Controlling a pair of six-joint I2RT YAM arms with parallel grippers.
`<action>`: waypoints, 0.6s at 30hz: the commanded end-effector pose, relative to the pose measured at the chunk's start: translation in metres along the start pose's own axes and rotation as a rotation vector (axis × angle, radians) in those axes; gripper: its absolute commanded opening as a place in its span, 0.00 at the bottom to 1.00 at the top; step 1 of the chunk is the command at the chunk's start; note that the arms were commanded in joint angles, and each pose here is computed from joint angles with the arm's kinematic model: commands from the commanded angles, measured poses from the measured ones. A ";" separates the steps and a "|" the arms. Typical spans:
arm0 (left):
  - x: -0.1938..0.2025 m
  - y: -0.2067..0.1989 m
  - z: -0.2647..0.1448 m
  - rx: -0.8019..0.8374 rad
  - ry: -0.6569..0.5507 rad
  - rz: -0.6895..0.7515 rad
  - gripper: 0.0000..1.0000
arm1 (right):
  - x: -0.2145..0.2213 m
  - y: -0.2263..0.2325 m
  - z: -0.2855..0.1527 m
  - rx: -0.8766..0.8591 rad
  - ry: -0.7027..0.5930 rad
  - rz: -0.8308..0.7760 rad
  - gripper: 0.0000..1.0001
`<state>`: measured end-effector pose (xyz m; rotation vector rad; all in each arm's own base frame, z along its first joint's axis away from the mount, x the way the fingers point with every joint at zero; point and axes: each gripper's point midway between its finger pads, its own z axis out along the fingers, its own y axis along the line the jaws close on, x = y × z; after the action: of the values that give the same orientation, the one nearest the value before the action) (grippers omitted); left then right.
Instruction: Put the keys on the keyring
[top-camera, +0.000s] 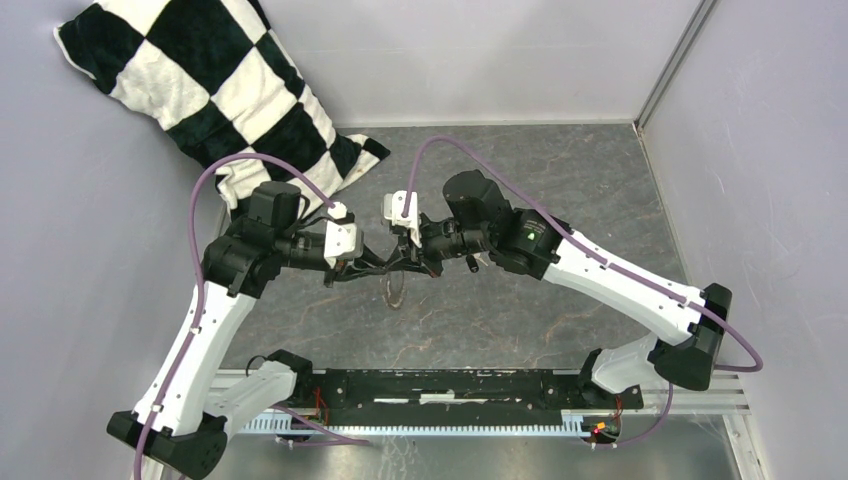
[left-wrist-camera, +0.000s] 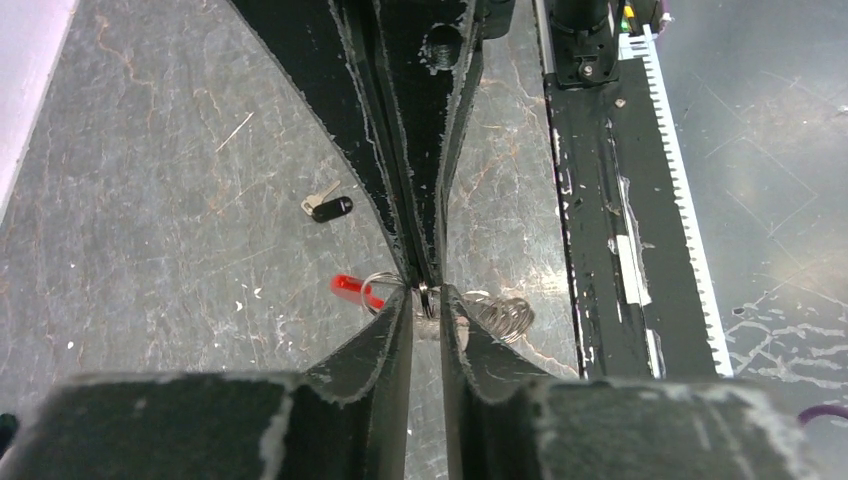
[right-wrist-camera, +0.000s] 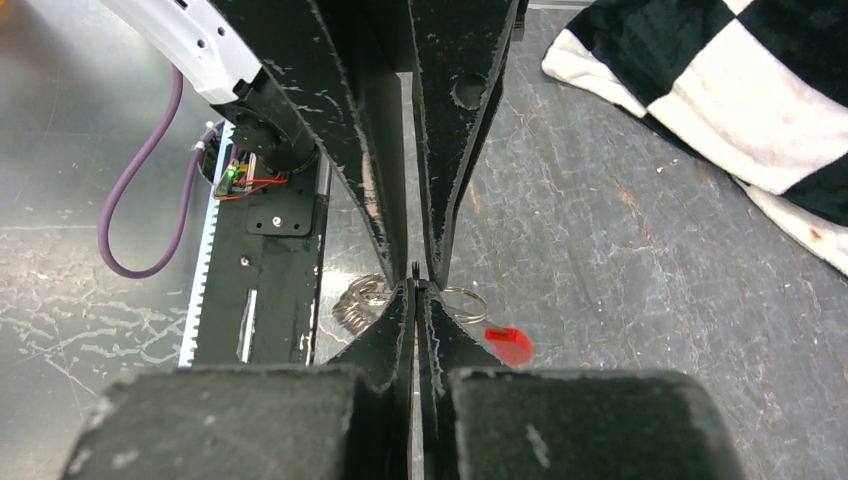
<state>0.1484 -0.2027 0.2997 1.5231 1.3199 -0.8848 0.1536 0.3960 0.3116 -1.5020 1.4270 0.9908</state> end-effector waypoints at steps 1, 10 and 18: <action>-0.011 0.002 -0.005 -0.016 -0.016 0.078 0.19 | -0.024 0.001 -0.003 -0.001 -0.053 -0.044 0.01; -0.012 -0.002 -0.003 -0.002 -0.033 0.064 0.02 | -0.037 0.000 -0.007 0.021 -0.106 -0.041 0.05; -0.057 -0.007 -0.007 -0.068 -0.257 -0.020 0.02 | -0.076 -0.001 -0.058 0.181 -0.388 -0.074 0.42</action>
<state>0.1452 -0.2055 0.3099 1.4225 1.2943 -0.8981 0.1560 0.3883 0.3318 -1.3567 1.3668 0.9863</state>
